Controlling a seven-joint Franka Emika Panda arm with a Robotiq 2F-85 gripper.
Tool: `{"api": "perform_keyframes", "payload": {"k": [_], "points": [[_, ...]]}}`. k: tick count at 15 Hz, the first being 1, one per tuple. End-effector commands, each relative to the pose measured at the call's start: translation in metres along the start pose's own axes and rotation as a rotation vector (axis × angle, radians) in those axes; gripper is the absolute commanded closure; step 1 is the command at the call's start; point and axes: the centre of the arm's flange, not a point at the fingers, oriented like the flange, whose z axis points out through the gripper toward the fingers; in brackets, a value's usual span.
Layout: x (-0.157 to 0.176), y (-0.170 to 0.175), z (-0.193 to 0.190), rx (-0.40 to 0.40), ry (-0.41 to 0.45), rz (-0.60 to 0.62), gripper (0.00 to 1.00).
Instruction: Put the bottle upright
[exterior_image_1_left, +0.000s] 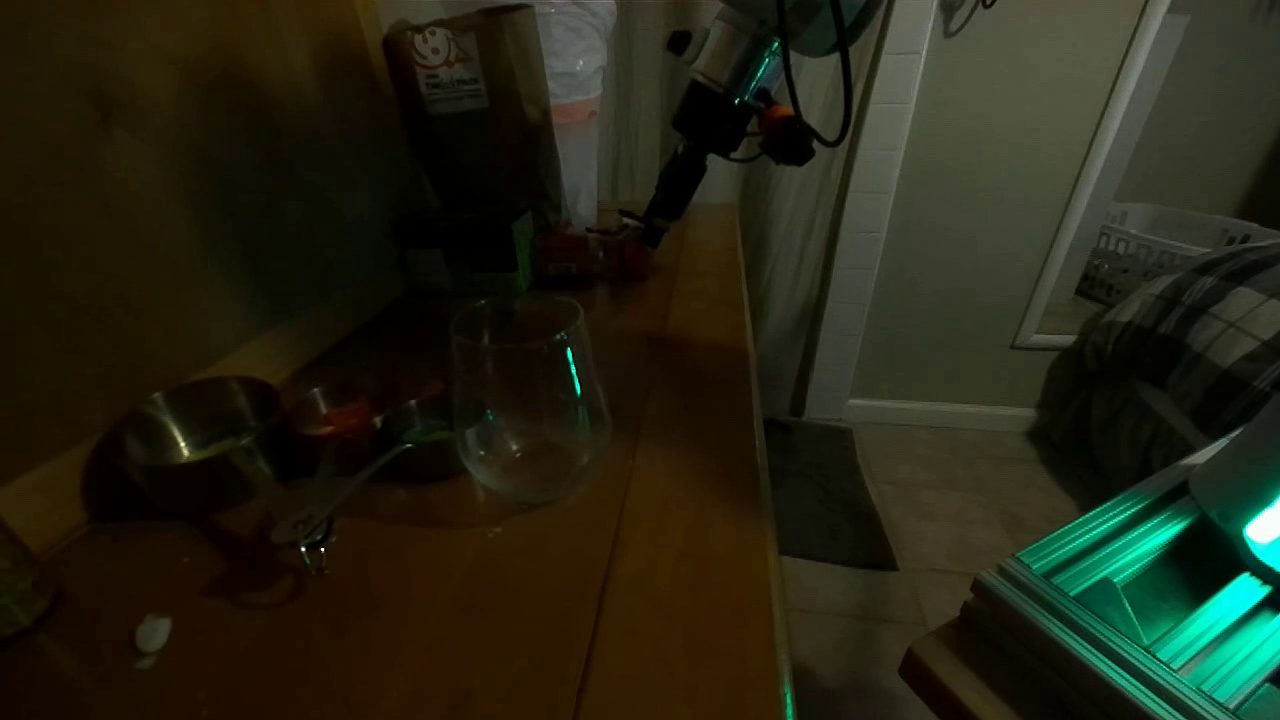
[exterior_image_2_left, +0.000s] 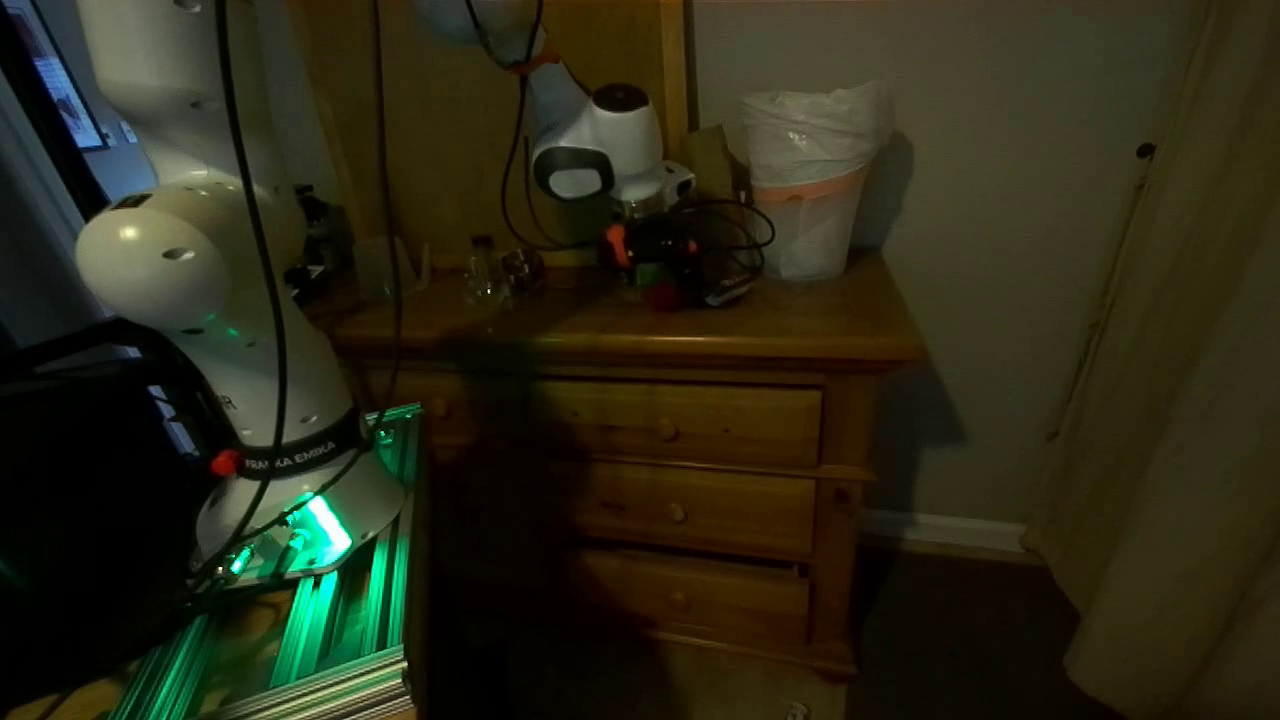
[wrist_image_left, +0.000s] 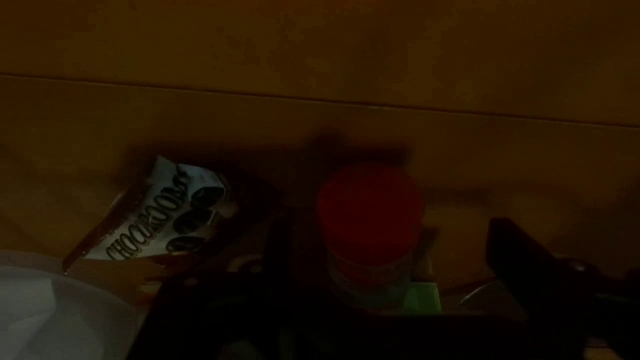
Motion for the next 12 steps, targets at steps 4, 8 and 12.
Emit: {"api": "perform_keyframes", "payload": {"k": [4, 8, 12], "points": [[-0.0162, 0.0062, 0.0091, -0.032, 0.060, -0.010, 0.00], [-0.0173, 0.0073, 0.0127, -0.025, 0.076, -0.007, 0.34], [-0.0186, 0.0076, 0.0154, -0.021, 0.089, 0.001, 0.13]]}}
